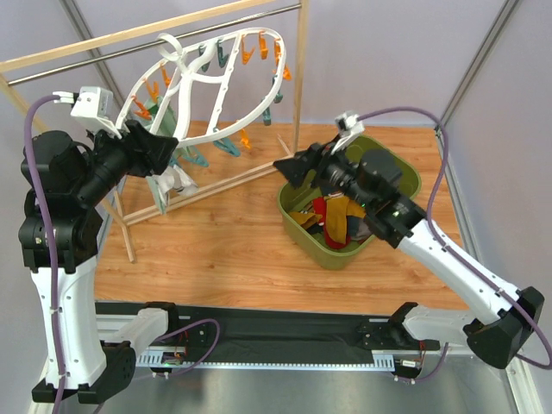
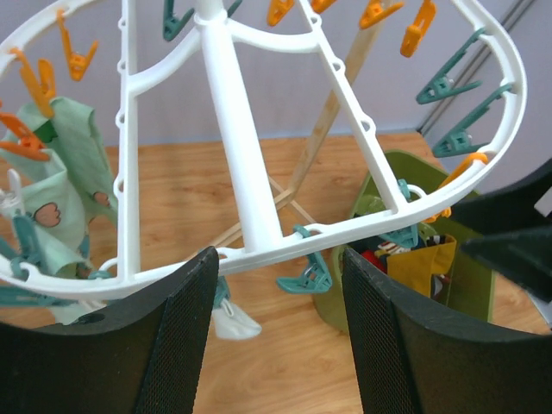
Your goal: Remove the socks clipped to the hanger
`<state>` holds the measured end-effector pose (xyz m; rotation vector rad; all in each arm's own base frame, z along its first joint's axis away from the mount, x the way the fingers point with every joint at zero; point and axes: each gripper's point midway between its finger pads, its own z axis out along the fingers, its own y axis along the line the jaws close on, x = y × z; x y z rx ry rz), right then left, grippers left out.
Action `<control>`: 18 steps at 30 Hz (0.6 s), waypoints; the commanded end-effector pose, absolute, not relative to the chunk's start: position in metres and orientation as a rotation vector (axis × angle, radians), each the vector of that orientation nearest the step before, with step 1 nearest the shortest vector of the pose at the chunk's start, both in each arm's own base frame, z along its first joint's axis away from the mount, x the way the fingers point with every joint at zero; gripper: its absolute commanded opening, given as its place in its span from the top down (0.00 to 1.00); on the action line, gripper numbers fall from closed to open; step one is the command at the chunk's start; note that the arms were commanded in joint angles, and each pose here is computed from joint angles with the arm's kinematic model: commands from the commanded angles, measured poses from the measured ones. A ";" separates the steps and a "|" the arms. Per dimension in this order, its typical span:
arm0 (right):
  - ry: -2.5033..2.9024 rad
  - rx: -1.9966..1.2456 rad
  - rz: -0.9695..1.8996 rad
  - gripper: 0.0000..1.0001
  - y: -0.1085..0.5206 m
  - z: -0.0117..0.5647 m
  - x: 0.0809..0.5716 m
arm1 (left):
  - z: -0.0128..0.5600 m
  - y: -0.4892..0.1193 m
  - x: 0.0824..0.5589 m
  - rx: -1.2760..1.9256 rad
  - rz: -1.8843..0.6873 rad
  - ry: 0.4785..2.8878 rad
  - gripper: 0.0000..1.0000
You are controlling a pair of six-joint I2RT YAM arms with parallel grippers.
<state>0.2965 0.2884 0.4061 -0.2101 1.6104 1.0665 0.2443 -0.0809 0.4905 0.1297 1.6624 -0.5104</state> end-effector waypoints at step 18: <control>0.976 -0.762 0.807 0.16 0.514 0.350 0.266 | 0.439 -0.059 0.234 0.019 -0.401 1.803 0.36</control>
